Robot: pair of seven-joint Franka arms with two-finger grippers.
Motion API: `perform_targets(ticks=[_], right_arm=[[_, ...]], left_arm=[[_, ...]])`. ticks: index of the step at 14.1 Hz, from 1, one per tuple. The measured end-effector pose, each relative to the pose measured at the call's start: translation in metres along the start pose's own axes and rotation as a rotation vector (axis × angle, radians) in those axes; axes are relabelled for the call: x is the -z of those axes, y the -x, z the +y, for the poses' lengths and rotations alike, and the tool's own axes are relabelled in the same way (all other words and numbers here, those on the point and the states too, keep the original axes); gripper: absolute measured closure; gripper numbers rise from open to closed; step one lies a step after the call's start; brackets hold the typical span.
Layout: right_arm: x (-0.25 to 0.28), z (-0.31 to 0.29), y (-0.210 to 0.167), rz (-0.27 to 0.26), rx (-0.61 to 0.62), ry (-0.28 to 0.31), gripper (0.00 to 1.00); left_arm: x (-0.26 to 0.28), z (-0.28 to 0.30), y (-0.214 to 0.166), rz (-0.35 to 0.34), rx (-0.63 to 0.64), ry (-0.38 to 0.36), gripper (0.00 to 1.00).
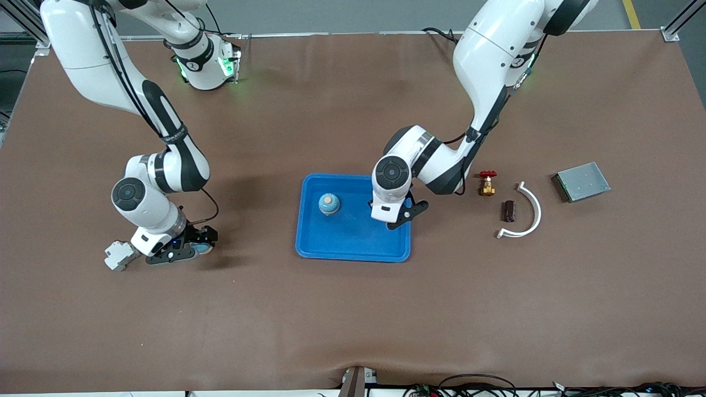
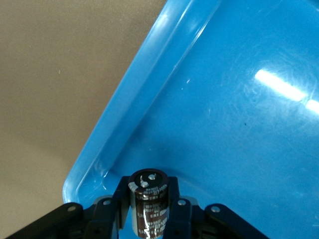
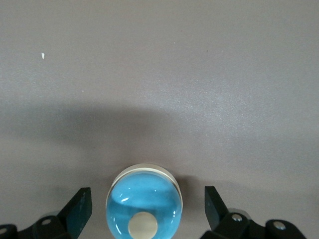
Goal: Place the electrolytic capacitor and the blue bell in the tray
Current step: 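Release the capacitor into the tray with the left gripper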
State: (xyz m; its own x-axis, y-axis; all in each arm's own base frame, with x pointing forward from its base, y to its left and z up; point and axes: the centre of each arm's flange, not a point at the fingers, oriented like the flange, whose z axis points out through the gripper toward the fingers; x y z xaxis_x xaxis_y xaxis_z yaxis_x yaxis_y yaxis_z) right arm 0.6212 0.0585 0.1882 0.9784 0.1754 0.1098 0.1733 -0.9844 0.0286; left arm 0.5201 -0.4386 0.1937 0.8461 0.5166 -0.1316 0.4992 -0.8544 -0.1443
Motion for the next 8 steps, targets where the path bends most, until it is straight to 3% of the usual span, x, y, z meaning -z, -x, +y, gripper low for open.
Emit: perform_targets(ticks=[6, 8], right_arm=[[-0.0050, 0.0004, 0.0011, -0.007, 0.006, 0.000, 0.00], [-0.0071, 0.0003, 0.0017, -0.010, 0.006, -0.001, 0.00]], left_arm=[[-0.0057, -0.0005, -0.0013, 0.001, -0.001, -0.006, 0.66], [-0.0056, -0.0005, -0.0016, 0.003, -0.001, -0.006, 0.51]])
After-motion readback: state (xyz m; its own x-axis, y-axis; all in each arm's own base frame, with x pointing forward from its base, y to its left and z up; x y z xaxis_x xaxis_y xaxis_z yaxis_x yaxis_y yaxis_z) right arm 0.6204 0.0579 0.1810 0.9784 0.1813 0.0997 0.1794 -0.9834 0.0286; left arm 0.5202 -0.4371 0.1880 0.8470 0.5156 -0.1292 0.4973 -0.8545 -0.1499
